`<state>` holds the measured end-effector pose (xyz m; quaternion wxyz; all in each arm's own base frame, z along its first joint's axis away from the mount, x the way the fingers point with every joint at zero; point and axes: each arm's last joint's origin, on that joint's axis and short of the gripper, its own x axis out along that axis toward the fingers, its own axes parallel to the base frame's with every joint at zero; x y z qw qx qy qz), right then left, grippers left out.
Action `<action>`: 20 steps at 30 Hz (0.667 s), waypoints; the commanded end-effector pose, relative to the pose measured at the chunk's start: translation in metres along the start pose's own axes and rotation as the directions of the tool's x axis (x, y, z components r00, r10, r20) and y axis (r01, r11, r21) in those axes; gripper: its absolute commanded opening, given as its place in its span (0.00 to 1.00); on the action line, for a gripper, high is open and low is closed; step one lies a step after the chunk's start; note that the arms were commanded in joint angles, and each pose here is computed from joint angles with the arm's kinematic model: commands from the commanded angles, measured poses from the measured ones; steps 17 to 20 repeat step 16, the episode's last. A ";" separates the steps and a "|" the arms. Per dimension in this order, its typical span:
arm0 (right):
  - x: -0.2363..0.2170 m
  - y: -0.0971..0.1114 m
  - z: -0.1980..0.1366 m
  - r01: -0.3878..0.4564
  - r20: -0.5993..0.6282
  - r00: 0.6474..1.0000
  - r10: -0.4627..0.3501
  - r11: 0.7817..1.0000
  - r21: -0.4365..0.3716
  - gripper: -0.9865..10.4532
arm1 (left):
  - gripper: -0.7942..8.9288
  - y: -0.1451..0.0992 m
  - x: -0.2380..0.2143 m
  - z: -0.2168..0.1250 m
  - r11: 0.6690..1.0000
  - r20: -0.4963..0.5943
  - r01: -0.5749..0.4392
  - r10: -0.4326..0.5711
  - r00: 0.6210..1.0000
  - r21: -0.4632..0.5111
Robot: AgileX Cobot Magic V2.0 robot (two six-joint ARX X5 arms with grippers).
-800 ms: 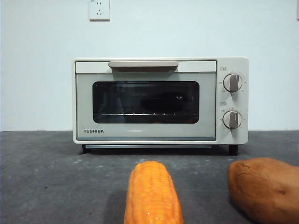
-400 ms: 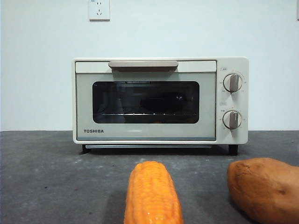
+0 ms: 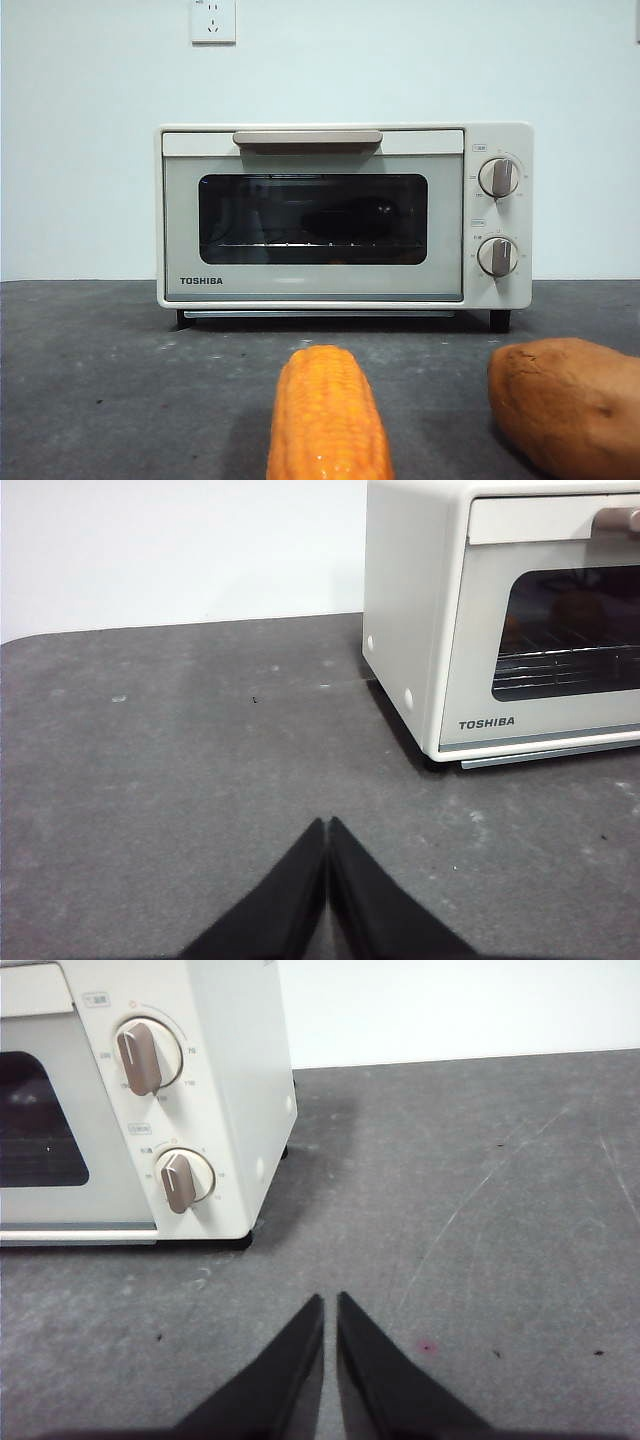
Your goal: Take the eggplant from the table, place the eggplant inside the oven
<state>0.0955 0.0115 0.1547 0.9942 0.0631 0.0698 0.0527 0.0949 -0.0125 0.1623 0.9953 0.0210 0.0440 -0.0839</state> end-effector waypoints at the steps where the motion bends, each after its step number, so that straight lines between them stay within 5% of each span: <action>1: 0.000 0.000 0.001 -0.003 0.021 1.000 0.002 1.000 0.011 0.10 | 0.09 0.000 0.002 -0.008 1.000 -0.017 -0.001 0.001 1.000 0.008; 20: 0.000 0.000 0.003 -0.006 0.044 0.999 0.006 1.000 0.011 0.10 | 0.09 0.000 0.002 -0.008 1.000 -0.016 -0.001 0.001 1.000 0.008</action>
